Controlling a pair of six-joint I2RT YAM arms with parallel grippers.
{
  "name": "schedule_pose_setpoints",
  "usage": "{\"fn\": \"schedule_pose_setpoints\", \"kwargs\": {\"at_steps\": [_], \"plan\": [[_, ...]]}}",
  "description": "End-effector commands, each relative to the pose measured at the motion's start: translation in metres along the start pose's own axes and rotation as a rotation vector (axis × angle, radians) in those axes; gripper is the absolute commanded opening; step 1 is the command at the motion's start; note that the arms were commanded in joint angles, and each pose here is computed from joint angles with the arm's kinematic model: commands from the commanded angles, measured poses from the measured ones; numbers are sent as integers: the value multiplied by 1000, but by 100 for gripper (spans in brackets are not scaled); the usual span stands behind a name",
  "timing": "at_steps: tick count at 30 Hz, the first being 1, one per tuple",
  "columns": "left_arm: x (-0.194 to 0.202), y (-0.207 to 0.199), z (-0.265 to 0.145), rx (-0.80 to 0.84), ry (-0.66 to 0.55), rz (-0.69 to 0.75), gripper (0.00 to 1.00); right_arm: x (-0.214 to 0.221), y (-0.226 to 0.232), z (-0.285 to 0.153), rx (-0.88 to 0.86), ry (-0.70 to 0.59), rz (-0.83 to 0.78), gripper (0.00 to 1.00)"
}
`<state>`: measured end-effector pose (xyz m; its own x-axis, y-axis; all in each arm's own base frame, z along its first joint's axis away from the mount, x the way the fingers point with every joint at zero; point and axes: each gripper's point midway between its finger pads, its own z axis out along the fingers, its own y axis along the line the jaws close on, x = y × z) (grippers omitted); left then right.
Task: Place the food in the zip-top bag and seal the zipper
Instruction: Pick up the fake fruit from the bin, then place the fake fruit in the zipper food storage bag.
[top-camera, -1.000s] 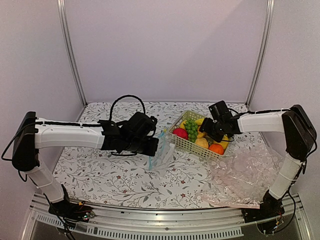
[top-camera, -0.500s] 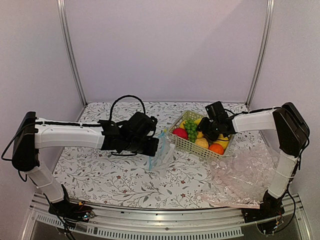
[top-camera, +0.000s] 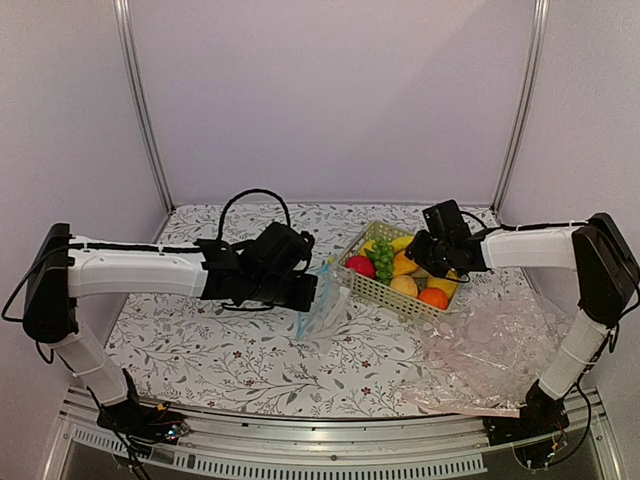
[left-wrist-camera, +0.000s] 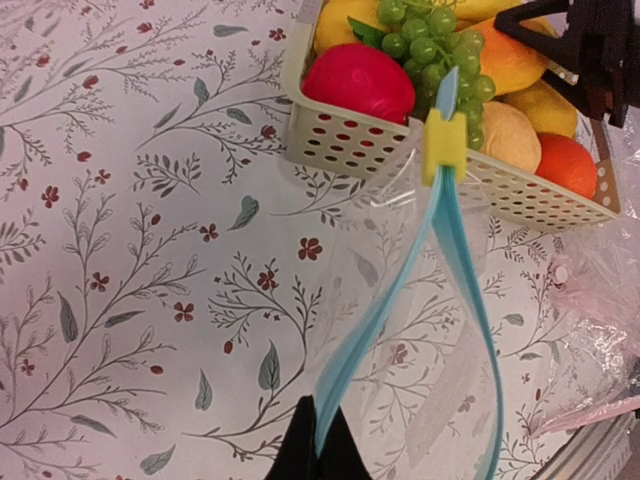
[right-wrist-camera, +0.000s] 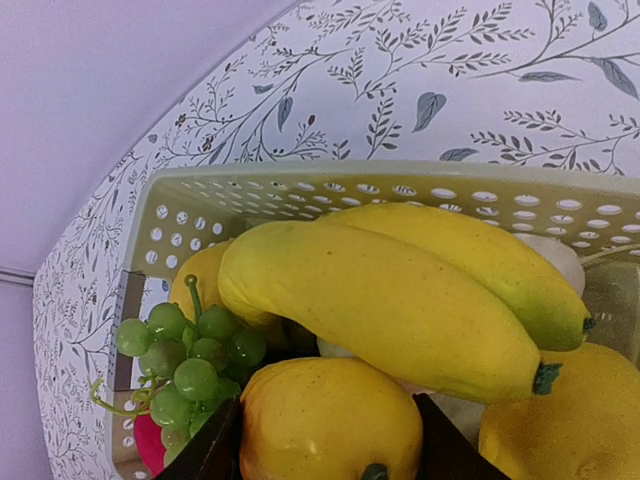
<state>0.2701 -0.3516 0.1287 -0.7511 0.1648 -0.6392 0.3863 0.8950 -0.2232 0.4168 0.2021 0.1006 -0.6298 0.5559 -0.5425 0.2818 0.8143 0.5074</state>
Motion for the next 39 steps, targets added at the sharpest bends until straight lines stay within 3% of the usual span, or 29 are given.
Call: {"fn": "schedule_pose_setpoints", "kwargs": {"at_steps": [1,10,17,31,39], "plan": [[-17,-2,-11,13,-36,-13,0,-25,-7,-26,37,-97,-46,48],[-19,-5,-11,18,-29,-6,0,-65,-12,-89,85,-237,-170,48],[-23,-9,-12,25,-24,4,0,-61,6,-129,4,-228,-296,49],[-21,-24,-6,74,29,16,0,25,100,-229,-389,-156,-503,49],[-14,-27,-3,85,49,12,0,59,155,-237,-507,-155,-512,48]]}}
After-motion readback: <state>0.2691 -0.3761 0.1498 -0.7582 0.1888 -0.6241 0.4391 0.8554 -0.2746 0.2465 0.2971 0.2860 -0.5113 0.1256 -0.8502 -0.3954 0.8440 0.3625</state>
